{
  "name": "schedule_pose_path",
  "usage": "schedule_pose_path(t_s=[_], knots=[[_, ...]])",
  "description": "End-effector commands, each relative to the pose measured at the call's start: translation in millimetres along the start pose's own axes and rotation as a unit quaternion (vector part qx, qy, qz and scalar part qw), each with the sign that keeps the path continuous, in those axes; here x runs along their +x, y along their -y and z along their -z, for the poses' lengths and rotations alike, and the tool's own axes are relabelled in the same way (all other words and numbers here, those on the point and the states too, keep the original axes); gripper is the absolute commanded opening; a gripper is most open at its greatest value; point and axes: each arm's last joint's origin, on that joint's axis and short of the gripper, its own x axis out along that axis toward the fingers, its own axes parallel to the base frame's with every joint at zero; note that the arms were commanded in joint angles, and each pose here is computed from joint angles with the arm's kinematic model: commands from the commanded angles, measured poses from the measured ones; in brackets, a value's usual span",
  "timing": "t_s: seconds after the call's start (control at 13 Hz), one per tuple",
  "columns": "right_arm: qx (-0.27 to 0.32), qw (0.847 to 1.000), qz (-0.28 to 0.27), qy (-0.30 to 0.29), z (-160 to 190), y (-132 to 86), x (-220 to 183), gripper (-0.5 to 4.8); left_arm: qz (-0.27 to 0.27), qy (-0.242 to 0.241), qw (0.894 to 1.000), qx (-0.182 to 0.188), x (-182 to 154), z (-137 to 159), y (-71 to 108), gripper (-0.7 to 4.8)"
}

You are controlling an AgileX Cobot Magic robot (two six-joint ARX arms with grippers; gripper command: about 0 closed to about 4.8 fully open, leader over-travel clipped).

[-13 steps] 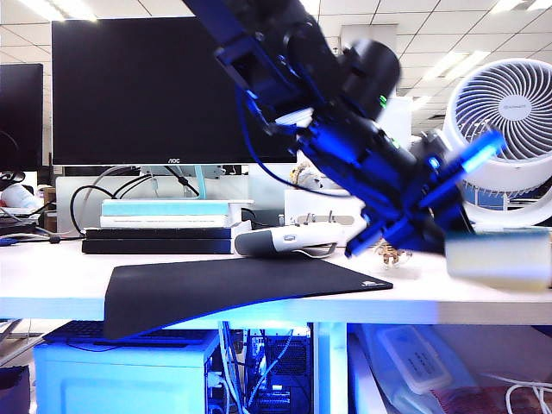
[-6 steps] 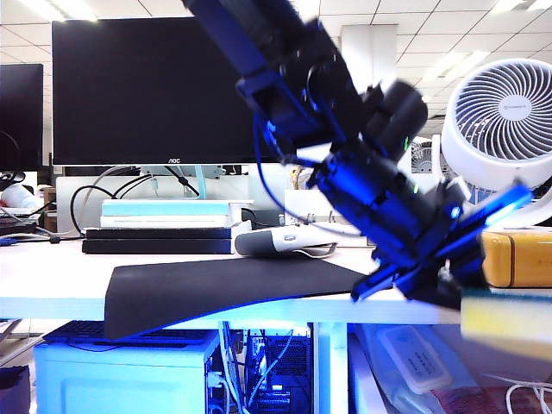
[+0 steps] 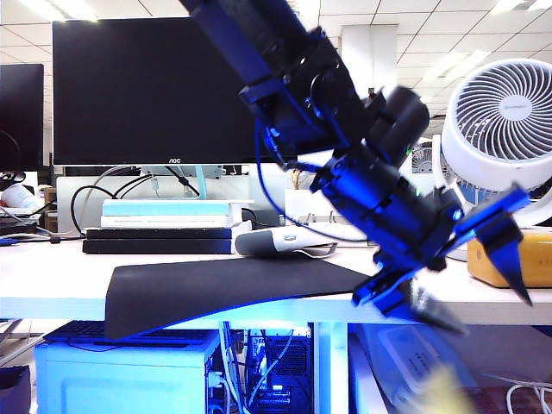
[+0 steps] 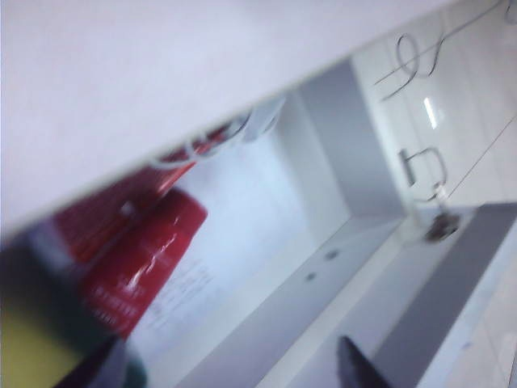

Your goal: Open the drawer, place the cleaning sponge inside, then close the drawer.

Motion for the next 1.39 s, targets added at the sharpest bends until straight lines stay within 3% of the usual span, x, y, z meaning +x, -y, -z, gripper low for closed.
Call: schedule_pose_path(t_s=[0.08, 0.15, 0.31, 0.46, 0.69, 1.08, 1.23, 1.39], knots=[[-0.003, 1.0, 0.0, 0.003, -0.8, -0.9, -2.2, -0.06, 0.019, 0.029, 0.999, 0.013, -7.9, -17.0, 14.8, 3.71], [-0.002, 1.0, 0.01, 0.002, -0.8, -0.4, -2.2, -0.06, 0.026, 0.036, 0.999, 0.022, -12.9, -26.1, 22.5, 3.22], [0.015, 1.0, 0.015, 0.0, -0.4, 0.0, -2.1, -0.06, 0.023, 0.037, 0.998, 0.042, -21.7, -30.0, 28.0, 0.67], [0.043, 0.998, 0.039, -0.005, 0.7, 1.3, -2.2, -0.06, 0.016, 0.032, 0.996, 0.079, -45.7, -34.9, 39.5, -0.05], [0.088, 0.993, 0.069, -0.032, 3.8, 4.3, 1.2, -0.06, 0.011, 0.046, 0.992, 0.119, -102.5, -49.0, 55.9, -0.05], [0.111, 0.987, 0.058, -0.101, 4.3, 10.8, 19.5, -0.06, 0.031, 0.089, 0.98, 0.174, -207.9, -59.2, 83.1, -0.05], [0.143, 0.981, 0.023, -0.132, 3.0, 13.4, 31.6, -0.06, 0.039, 0.075, 0.971, 0.223, -264.3, -44.8, 96.0, -0.05], [0.172, 0.97, 0.02, -0.169, 5.4, 15.8, 39.0, -0.06, 0.038, 0.052, 0.972, 0.224, -295.4, -28.1, 103.8, -0.05]])
